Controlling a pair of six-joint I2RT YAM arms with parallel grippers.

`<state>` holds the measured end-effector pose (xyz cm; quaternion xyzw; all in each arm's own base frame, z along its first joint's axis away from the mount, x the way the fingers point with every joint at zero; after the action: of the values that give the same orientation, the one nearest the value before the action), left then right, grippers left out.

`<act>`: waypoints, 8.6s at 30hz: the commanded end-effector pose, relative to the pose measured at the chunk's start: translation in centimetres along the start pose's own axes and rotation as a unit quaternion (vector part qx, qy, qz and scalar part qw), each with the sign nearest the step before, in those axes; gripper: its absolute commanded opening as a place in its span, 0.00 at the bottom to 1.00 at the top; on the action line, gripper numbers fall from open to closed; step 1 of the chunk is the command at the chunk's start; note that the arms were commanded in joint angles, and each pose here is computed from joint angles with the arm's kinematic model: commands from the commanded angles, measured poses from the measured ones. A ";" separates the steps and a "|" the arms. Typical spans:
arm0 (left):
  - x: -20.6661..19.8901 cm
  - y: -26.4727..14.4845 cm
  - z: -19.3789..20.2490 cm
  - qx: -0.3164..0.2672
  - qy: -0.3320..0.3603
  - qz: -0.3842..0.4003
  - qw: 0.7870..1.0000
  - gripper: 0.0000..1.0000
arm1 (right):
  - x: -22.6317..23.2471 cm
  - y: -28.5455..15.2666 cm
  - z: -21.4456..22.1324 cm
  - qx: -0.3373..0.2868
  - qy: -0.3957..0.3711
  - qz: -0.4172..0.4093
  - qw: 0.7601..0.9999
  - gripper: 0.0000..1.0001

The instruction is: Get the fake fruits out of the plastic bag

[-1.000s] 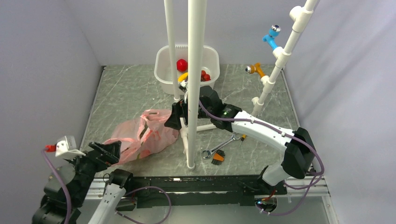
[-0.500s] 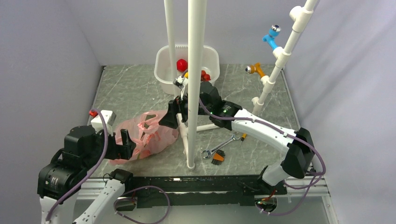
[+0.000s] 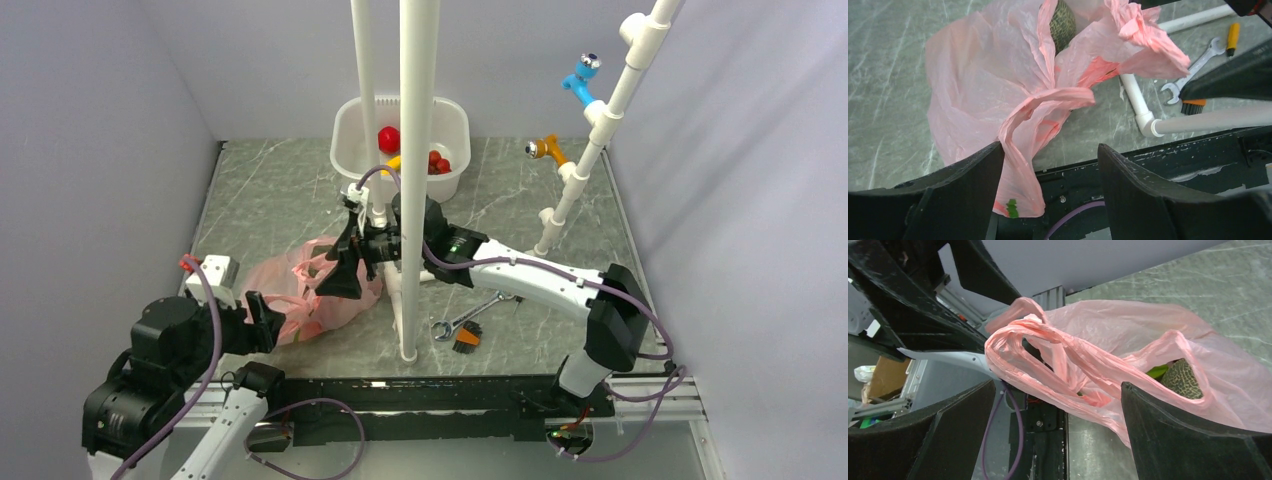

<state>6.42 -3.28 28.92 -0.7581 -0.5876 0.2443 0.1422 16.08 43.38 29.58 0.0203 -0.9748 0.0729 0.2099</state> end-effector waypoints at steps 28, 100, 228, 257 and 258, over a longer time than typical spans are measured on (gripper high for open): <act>1.0 -2.8 -5.2 -0.080 -0.059 -0.078 0.992 0.99 | 0.6 -0.3 -4.8 -0.099 -0.068 0.042 0.992 0.00; 2.3 -4.5 6.6 -0.119 -0.342 -0.062 0.930 0.00 | -13.1 -13.3 11.0 -0.017 0.194 0.375 0.906 0.16; 0.5 7.8 -0.9 -0.099 -0.119 -0.020 0.988 0.00 | -3.9 4.0 5.4 0.045 0.063 -0.006 0.997 0.50; -9.6 0.6 -8.6 -0.029 -0.077 0.285 0.955 0.90 | -11.0 1.3 14.4 0.110 0.109 0.245 0.957 0.41; -10.5 1.7 -8.0 0.000 -0.080 0.324 0.943 0.90 | -11.1 1.5 14.2 0.108 0.111 0.245 0.957 0.42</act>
<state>8.58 -7.64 37.87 -0.8145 -0.5083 0.2776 -0.0350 19.64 41.26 8.34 -0.2159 -0.8913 0.2696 0.2937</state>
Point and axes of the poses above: each gripper's point midway between its finger pads, its own y axis out along the fingers, its own x axis along the line the jaws close on, z = x × y, the point moved 4 cm from there along -y, back along the fingers, and after that the axes turned 1 degree about y, right-handed, at the moved point
